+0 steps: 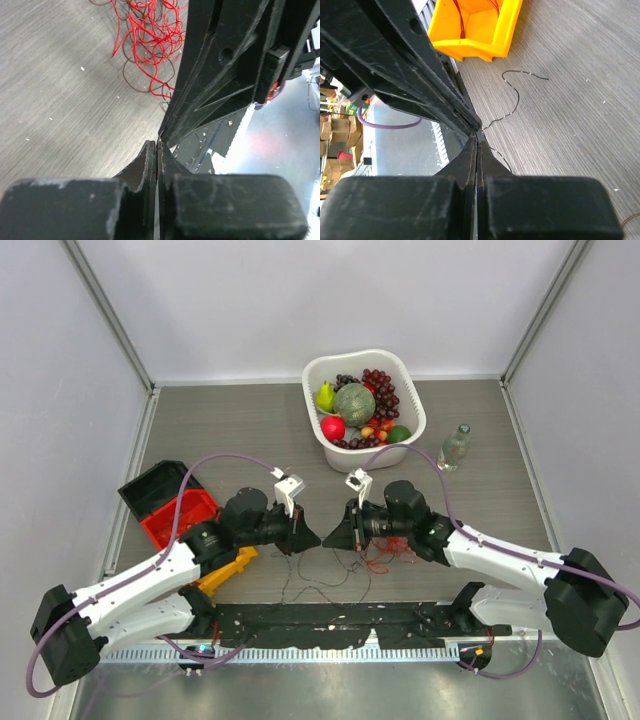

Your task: Untangle the cables

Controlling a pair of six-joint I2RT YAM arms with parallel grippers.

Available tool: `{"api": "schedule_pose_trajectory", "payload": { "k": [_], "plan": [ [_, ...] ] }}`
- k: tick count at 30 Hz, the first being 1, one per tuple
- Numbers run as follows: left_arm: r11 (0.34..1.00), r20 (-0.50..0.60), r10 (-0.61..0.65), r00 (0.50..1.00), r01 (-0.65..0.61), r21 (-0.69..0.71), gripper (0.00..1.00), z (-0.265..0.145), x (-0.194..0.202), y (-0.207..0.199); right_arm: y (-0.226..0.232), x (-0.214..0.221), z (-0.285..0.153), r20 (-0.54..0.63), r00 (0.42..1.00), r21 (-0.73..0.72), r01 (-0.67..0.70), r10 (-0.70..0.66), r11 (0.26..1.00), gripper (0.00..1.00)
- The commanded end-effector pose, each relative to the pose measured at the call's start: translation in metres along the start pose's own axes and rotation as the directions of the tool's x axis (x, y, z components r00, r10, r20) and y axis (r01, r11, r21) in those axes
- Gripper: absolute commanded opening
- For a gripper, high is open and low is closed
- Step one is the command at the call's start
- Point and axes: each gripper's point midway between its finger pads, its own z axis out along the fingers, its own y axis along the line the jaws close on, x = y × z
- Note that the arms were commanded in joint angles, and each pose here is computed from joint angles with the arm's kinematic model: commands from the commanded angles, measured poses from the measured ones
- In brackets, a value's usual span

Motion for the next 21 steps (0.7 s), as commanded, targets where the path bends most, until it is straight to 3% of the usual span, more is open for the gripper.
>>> {"api": "schedule_pose_trajectory", "payload": {
  "k": [1, 3, 6, 11, 15, 21],
  "plan": [
    [1.0, -0.018, -0.006, 1.0, 0.005, -0.012, 0.0, -0.003, 0.003, 0.002, 0.014, -0.023, -0.006, 0.094, 0.994, -0.013, 0.056, -0.055, 0.998, 0.0],
    [0.999, -0.015, 0.001, 1.0, -0.002, -0.04, 0.0, -0.006, -0.003, 0.003, 0.006, -0.027, -0.009, 0.111, 0.992, 0.042, 0.057, -0.062, 0.997, 0.01],
    [0.998, 0.011, 0.015, 1.0, -0.014, -0.066, 0.0, -0.014, -0.016, 0.001, -0.007, -0.027, -0.015, 0.12, 0.988, 0.126, 0.08, -0.095, 0.989, 0.3],
    [0.997, 0.097, 0.065, 0.993, -0.06, -0.057, 0.0, -0.034, -0.045, -0.015, -0.053, -0.02, -0.032, 0.146, 0.985, 0.383, 0.028, -0.09, 0.924, 0.59],
    [0.995, 0.115, 0.085, 0.99, -0.077, -0.067, 0.0, -0.042, -0.058, -0.02, -0.075, 0.0, -0.05, 0.131, 0.989, 0.518, -0.015, -0.062, 0.855, 0.68],
    [0.993, 0.122, 0.095, 0.988, -0.085, -0.083, 0.0, -0.043, -0.064, -0.02, -0.065, 0.032, -0.049, 0.097, 0.995, 0.473, -0.025, -0.023, 0.881, 0.7]
  ]
}}
